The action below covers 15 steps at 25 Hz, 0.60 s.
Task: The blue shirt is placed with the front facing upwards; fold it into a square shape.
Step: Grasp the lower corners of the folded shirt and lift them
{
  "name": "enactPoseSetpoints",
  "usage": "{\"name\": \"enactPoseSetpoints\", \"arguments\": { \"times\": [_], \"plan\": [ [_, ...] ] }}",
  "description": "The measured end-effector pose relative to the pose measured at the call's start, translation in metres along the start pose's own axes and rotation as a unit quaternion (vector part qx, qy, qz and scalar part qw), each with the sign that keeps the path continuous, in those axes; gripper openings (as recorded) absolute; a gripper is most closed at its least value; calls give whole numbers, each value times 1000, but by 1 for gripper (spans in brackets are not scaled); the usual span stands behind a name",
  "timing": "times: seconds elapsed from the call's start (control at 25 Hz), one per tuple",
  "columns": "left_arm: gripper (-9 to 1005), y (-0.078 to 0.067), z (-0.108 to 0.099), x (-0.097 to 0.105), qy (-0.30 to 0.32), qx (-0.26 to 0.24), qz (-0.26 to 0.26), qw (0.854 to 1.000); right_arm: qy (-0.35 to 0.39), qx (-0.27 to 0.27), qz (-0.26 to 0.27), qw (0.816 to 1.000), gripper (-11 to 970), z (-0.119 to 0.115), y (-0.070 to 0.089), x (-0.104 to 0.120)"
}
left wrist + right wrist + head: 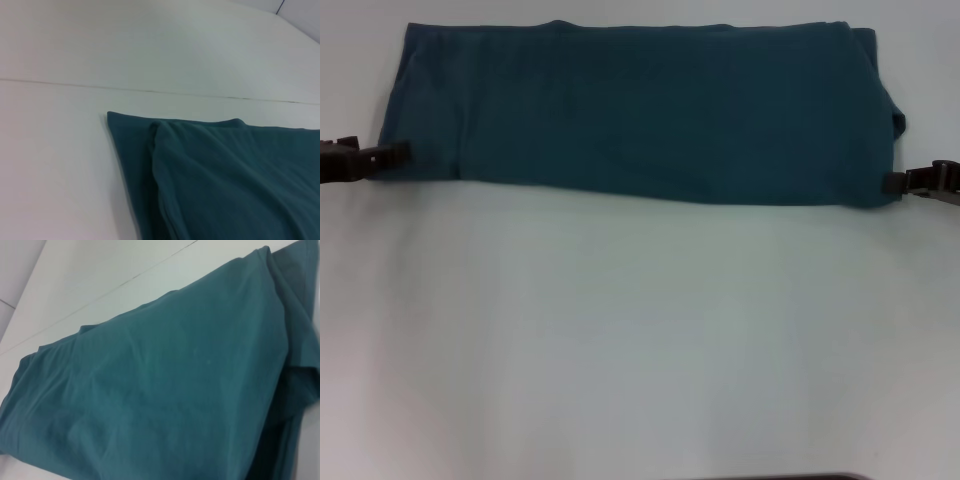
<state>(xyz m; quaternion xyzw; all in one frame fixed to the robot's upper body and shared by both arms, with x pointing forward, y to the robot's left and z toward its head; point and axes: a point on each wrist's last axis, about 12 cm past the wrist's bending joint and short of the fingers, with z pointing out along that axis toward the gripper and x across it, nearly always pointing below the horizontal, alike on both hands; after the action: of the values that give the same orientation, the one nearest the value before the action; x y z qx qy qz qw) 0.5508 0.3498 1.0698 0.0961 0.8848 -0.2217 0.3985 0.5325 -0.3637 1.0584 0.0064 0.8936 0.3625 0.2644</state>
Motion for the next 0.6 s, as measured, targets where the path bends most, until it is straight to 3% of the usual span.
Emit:
{"name": "enactPoseSetpoints", "arguments": {
  "times": [0.6],
  "plan": [
    [832,-7,7,6,15,17,3,1000,1,0,0,1000,23,0,0,0]
  ]
}}
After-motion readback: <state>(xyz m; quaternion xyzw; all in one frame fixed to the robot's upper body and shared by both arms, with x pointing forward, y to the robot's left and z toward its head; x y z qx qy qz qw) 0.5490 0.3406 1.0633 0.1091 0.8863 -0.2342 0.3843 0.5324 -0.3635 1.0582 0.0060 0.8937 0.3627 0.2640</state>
